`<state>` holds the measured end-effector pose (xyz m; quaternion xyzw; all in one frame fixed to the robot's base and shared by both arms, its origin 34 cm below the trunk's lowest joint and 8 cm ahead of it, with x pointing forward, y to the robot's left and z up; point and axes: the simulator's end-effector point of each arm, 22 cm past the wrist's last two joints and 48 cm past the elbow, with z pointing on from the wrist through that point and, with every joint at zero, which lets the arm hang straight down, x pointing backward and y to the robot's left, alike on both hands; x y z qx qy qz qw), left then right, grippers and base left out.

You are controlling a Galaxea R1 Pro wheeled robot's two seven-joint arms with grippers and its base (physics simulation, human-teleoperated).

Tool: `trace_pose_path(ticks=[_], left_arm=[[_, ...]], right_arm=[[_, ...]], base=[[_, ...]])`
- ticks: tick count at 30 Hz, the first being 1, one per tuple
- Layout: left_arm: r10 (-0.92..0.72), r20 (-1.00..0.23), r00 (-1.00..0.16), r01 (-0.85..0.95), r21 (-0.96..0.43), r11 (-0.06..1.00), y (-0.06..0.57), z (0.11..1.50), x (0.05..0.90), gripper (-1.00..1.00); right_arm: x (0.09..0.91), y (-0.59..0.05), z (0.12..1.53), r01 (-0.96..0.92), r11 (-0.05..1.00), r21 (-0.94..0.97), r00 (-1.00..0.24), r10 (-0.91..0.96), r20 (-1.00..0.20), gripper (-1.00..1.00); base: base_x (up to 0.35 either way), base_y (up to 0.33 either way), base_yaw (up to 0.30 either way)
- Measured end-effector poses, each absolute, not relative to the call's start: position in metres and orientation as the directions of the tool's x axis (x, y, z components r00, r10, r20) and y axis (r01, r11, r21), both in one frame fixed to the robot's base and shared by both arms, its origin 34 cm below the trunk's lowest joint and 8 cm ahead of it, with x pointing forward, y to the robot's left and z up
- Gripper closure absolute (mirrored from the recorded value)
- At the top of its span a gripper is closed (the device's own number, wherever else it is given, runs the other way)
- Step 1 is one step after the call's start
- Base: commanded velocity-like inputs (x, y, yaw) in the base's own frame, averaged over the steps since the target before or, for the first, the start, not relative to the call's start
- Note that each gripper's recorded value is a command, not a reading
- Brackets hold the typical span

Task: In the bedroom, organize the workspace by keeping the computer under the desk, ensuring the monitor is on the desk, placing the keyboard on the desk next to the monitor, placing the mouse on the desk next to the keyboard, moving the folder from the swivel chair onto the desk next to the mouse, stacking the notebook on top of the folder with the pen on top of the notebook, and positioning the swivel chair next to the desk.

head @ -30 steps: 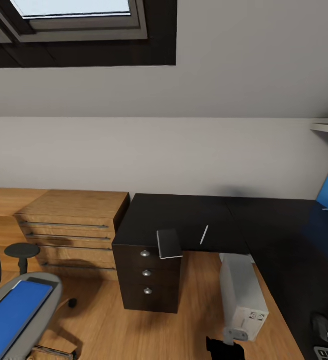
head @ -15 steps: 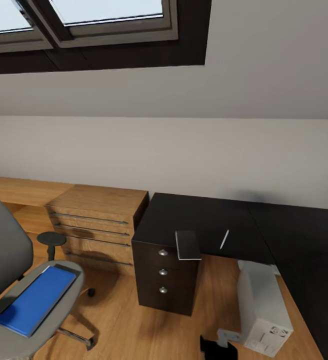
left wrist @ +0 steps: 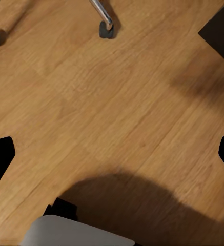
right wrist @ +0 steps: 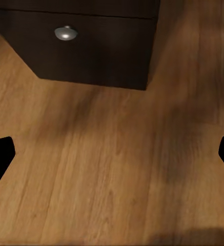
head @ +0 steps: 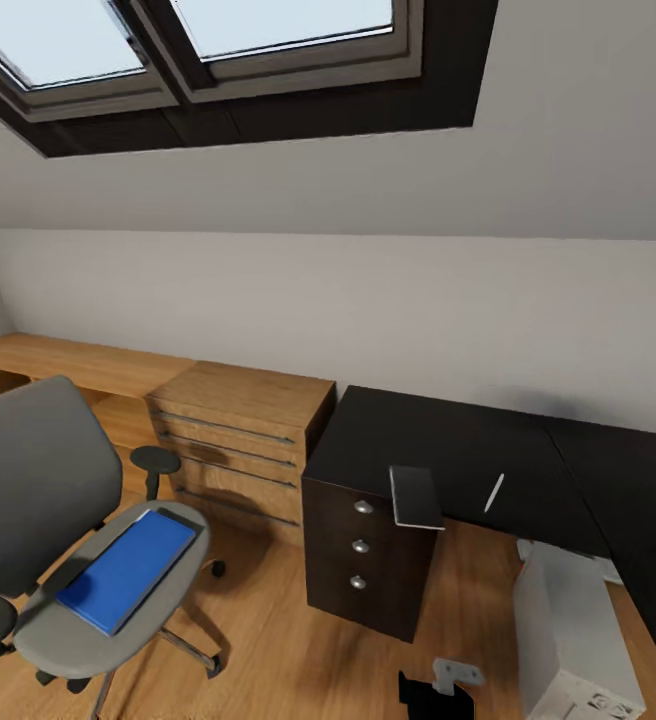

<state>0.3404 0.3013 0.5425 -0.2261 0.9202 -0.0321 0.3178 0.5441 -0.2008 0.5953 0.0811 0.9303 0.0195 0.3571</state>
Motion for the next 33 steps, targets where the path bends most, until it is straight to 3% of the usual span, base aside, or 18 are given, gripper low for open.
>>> trace_pose_path(ticks=[33], left_arm=[[-0.434, -0.545, -0.717, -0.398, -0.19, 0.897, 0.3, 0.536, 0.328, -1.0]], right_arm=[[0.534, -0.2, 0.581, 0.139, 0.986, 0.09, -0.755, 0.164, -0.635, -1.0]], base=[[0.0, 0.0, 0.181]])
